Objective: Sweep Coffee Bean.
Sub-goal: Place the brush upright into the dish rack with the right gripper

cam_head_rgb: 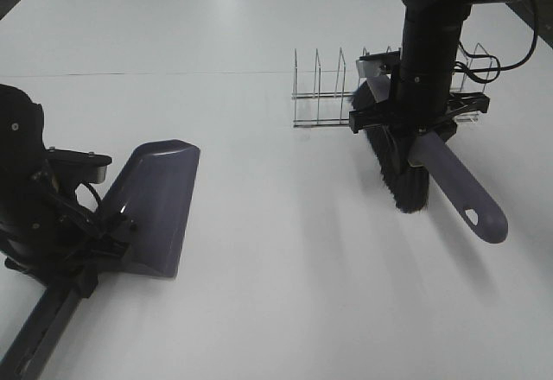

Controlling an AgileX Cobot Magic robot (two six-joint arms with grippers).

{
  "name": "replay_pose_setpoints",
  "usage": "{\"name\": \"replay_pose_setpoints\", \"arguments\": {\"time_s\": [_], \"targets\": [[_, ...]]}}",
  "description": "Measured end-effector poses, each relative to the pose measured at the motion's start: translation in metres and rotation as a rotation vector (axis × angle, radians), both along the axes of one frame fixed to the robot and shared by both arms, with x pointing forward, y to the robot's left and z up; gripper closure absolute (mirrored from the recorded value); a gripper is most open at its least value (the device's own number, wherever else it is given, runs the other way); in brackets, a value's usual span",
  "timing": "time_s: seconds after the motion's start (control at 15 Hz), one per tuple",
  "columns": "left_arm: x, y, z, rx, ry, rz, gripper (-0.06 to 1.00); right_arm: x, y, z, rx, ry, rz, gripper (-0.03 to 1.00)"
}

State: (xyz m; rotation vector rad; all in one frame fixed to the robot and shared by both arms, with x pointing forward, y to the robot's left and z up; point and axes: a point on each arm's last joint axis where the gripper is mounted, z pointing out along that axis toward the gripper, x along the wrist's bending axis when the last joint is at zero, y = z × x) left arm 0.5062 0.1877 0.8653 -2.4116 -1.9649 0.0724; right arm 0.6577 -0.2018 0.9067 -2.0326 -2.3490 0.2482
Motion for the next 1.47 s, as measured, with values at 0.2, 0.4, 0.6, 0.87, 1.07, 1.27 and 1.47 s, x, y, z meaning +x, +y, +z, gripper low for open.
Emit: {"name": "replay_pose_setpoints", "arguments": {"time_s": [0.2, 0.4, 0.6, 0.87, 1.07, 1.27, 1.47], "targets": [[0.000, 0.000, 0.000, 0.001, 0.003, 0.000, 0.62, 0.003, -0.009, 0.000, 0.010, -0.009, -0.019, 0.65], [0.000, 0.000, 0.000, 0.000, 0.004, 0.002, 0.62, 0.012, -0.006, -0.001, 0.022, -0.026, -0.022, 0.65], [-0.001, 0.000, 0.000, -0.001, 0.009, 0.006, 0.62, 0.034, 0.000, -0.002, 0.044, -0.085, -0.026, 0.65], [-0.004, 0.000, 0.000, 0.005, 0.039, 0.012, 0.62, 0.055, -0.002, -0.002, 0.089, -0.134, -0.068, 0.65], [-0.004, 0.001, 0.000, 0.007, 0.047, 0.013, 0.62, 0.063, -0.004, -0.001, 0.133, -0.154, -0.096, 0.65], [-0.006, 0.001, 0.000, 0.011, 0.061, 0.014, 0.62, 0.066, -0.003, 0.004, 0.152, -0.174, -0.102, 0.65], [-0.006, 0.001, 0.000, 0.011, 0.063, 0.015, 0.62, 0.066, -0.003, 0.004, 0.154, -0.173, -0.102, 0.65]]}}
